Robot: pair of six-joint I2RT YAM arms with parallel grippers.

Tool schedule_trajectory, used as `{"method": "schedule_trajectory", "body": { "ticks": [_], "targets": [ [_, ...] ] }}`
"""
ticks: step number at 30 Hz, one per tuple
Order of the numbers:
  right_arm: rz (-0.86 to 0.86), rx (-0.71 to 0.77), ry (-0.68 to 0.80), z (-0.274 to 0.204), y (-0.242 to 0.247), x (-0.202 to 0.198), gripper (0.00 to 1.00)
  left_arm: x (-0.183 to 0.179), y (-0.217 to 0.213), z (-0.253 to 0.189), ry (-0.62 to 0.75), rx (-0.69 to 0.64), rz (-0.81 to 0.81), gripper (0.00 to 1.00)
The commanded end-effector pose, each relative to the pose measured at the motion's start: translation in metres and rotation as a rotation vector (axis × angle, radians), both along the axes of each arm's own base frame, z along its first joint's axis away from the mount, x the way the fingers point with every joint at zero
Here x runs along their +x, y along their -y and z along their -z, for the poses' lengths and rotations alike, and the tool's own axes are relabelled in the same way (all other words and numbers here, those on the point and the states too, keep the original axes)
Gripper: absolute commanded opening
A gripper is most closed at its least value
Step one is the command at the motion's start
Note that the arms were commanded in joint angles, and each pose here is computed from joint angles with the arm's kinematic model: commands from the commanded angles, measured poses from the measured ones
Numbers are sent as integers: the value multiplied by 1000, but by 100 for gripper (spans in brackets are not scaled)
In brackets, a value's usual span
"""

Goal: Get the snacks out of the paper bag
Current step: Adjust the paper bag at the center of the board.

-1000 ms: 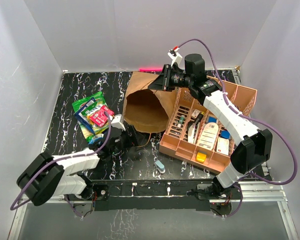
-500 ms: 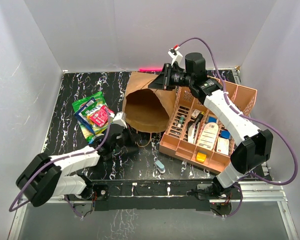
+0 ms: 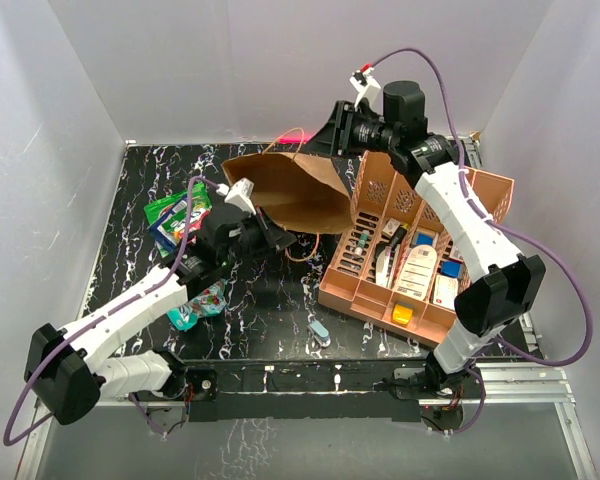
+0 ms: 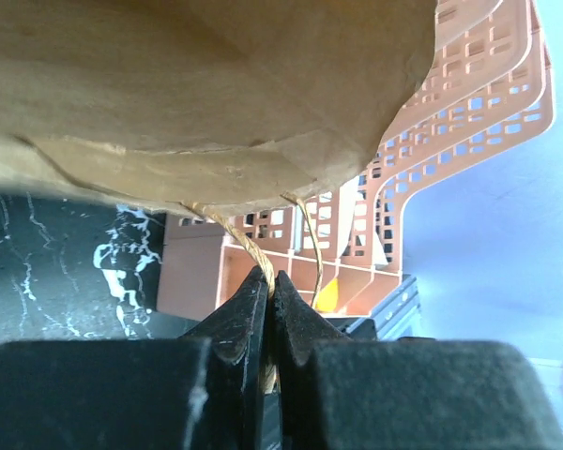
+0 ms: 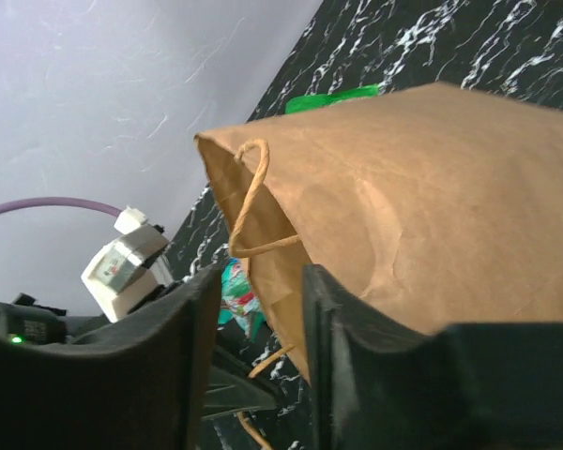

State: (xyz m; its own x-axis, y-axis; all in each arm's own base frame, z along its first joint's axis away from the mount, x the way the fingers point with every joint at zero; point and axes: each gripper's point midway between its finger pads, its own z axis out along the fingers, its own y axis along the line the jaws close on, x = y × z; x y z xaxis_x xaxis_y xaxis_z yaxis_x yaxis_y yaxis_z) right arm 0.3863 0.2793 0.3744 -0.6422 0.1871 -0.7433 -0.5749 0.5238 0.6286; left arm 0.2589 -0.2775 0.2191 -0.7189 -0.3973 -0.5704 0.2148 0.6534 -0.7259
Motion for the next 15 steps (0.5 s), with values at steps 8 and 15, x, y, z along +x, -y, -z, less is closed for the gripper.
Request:
{"method": "schedule_trajectory", "body": {
  "ticks": [8,15],
  "targets": [
    [121,-69,225,-92,61,2,97,41,-6,-60,-63,-112,-17,0],
    [211,-56,364,-137,92,-45,98,73,3,-101,-16,-173,-7,0]
  ]
}}
